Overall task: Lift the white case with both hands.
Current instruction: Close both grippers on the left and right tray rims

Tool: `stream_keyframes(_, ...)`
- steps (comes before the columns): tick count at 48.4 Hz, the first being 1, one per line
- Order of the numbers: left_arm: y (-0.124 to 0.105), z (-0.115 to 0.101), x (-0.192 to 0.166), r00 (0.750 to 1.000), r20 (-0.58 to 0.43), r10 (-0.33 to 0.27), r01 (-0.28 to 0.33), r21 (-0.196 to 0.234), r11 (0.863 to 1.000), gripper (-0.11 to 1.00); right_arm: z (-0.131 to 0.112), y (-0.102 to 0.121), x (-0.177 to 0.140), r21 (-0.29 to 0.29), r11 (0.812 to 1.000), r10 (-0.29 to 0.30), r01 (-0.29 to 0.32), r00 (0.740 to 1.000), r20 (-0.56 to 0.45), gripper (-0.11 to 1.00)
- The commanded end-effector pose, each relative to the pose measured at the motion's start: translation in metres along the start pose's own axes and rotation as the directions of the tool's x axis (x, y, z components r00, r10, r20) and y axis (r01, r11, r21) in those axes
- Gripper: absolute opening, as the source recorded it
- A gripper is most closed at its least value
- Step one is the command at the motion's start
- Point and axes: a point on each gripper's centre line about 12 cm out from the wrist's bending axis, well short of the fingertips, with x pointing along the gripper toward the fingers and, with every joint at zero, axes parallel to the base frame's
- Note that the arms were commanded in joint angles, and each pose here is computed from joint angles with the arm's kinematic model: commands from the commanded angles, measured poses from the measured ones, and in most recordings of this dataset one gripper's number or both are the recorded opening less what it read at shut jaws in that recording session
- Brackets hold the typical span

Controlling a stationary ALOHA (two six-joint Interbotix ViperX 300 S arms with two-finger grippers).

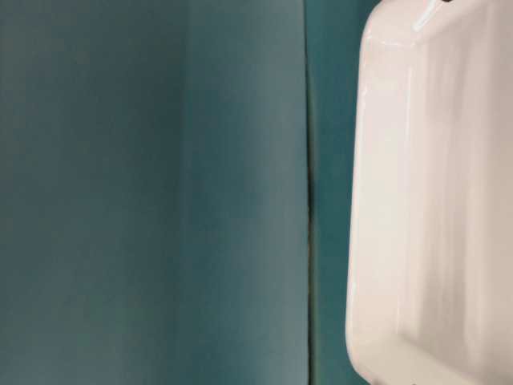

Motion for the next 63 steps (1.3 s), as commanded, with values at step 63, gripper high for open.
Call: stream_keyframes(63, -0.092, 0.030, -0.052, 1.000, 0.006, 0.011, -0.011, -0.077, 0.997, 0.09, 0.009, 0.084, -0.072, 0.078, 0.993, 0.102, -0.094, 0.989, -0.105, 0.11)
